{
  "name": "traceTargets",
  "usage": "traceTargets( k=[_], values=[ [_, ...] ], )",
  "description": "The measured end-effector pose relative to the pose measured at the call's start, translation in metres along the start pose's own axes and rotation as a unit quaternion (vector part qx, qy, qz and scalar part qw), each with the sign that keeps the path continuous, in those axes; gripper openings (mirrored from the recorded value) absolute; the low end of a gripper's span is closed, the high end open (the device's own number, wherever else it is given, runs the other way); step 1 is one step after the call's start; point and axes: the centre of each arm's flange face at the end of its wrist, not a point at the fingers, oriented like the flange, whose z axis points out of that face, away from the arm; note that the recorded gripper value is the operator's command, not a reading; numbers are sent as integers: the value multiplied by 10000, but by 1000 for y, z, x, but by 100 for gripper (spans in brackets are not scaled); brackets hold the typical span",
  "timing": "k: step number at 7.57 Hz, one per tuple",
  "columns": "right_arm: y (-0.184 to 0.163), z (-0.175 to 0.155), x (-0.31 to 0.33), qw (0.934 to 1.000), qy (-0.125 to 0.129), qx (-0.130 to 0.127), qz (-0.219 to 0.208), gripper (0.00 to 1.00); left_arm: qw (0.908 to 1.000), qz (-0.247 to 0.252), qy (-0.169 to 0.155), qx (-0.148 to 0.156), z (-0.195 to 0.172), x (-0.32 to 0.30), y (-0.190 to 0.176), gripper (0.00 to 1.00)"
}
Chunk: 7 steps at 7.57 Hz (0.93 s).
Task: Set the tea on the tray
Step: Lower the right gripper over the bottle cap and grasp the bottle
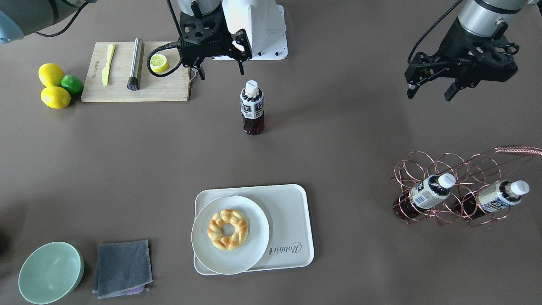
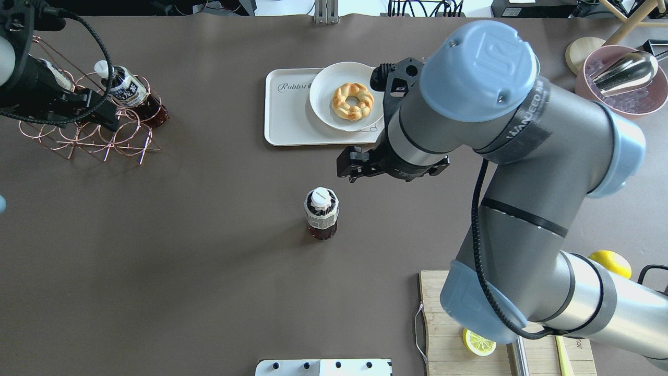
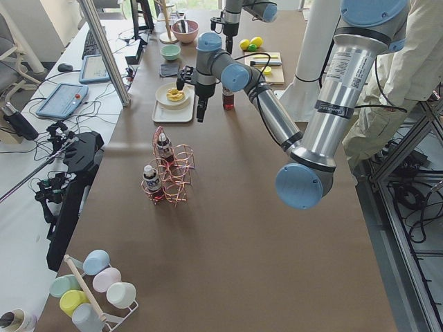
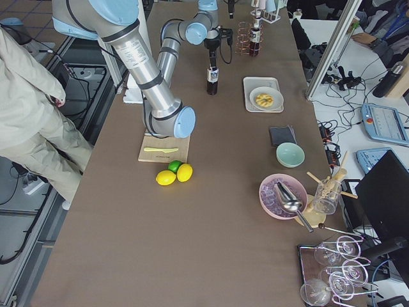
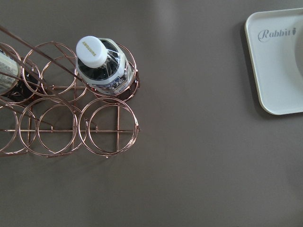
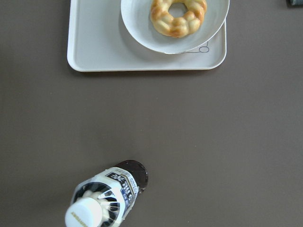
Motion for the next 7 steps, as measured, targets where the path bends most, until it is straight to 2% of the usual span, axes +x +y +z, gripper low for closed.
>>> traceTargets(
  k=[1, 4, 7],
  values=[
    [3, 7, -18, 10000, 50, 32, 35, 92, 9999, 107, 54, -69, 2, -18, 3, 90],
    [5, 27, -54, 9998, 176, -14, -65, 77, 9995, 271, 161, 5, 8, -59, 18, 93],
    [4, 43, -59, 9990, 320, -91, -312, 70, 9994, 282, 207, 61, 4, -60, 22, 93]
  ],
)
